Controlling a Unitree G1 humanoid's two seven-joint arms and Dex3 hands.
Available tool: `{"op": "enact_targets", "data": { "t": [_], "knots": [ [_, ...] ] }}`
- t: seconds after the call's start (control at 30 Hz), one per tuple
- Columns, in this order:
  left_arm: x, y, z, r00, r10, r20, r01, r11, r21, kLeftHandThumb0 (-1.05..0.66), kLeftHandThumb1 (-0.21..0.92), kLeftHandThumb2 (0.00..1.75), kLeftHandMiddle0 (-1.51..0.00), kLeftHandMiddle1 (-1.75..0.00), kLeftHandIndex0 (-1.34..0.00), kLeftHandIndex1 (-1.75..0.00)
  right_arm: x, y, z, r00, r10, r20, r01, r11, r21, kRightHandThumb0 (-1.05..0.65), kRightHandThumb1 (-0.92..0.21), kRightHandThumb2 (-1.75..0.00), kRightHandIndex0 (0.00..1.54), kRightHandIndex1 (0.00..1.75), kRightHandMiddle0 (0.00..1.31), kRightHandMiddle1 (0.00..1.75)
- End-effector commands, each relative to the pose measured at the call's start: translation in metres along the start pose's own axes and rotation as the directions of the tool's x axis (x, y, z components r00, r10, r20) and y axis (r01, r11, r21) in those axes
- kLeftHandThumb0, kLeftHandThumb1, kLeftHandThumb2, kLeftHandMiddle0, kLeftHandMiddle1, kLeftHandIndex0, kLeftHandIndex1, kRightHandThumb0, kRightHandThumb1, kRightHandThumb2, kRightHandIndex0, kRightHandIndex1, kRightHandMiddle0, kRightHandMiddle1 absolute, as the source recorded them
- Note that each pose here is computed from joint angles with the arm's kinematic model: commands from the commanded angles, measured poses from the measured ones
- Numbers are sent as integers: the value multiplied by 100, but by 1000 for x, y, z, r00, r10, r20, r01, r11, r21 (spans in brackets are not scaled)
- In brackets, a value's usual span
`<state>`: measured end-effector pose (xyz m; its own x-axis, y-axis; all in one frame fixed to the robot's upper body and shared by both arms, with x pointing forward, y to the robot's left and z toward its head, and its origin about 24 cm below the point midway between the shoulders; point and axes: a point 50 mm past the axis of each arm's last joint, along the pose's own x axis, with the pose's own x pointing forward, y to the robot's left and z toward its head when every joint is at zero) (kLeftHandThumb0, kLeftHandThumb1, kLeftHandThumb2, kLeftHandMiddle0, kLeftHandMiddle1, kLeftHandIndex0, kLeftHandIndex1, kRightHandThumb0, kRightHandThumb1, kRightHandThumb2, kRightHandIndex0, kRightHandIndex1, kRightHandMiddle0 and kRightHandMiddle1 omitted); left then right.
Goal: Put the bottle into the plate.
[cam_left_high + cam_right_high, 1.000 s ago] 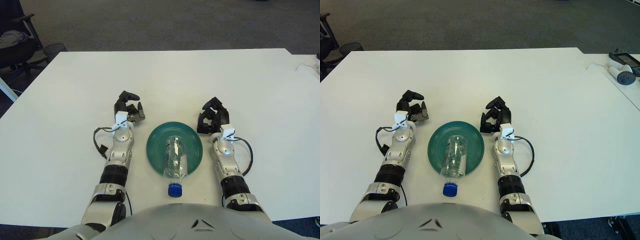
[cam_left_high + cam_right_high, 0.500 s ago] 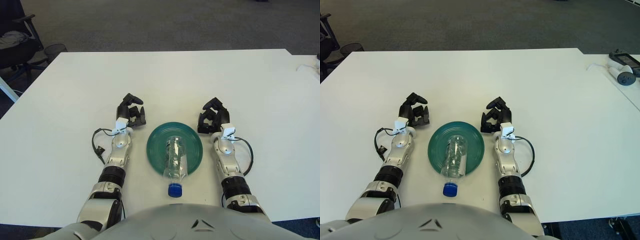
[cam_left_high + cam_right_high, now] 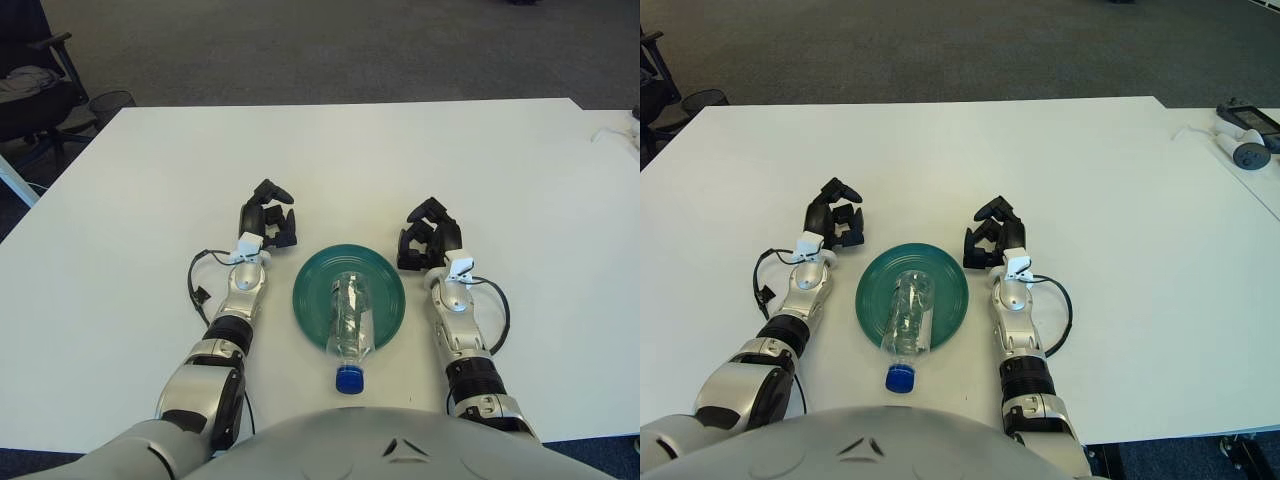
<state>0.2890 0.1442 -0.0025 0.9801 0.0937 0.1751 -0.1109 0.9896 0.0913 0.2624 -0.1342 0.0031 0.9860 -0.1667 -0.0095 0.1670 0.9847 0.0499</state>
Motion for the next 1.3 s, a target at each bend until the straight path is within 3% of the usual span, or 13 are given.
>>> {"op": "enact_targets", "data": {
  "t": [0.0, 0.87, 1.1, 1.27],
  "knots": [
    [-29, 2, -26, 994, -1, -113, 4, 1000, 31, -54, 15, 152, -128, -175, -75, -175, -11, -7, -21, 993, -23, -117, 22, 1000, -7, 0, -4, -160, 85, 163, 60, 175],
    [-32, 0, -26, 992, -10, -127, 6, 1000, -30, -51, 20, 146, -124, -175, -70, -175, -12, -8, -20, 993, -35, -115, 34, 999, -13, 0, -5, -159, 85, 162, 59, 175],
    [-31, -5, -18, 995, -9, -96, 5, 999, -40, -51, 20, 146, -126, -175, -70, -175, -12, -7, -19, 993, -35, -111, 34, 999, -9, 0, -5, -159, 84, 164, 59, 175],
    [-29, -5, -17, 985, -24, -170, 10, 997, -82, -53, 16, 151, -129, -175, -74, -175, -12, -7, -18, 991, -40, -127, 39, 999, -11, 0, -5, -158, 84, 164, 58, 175]
  ]
}}
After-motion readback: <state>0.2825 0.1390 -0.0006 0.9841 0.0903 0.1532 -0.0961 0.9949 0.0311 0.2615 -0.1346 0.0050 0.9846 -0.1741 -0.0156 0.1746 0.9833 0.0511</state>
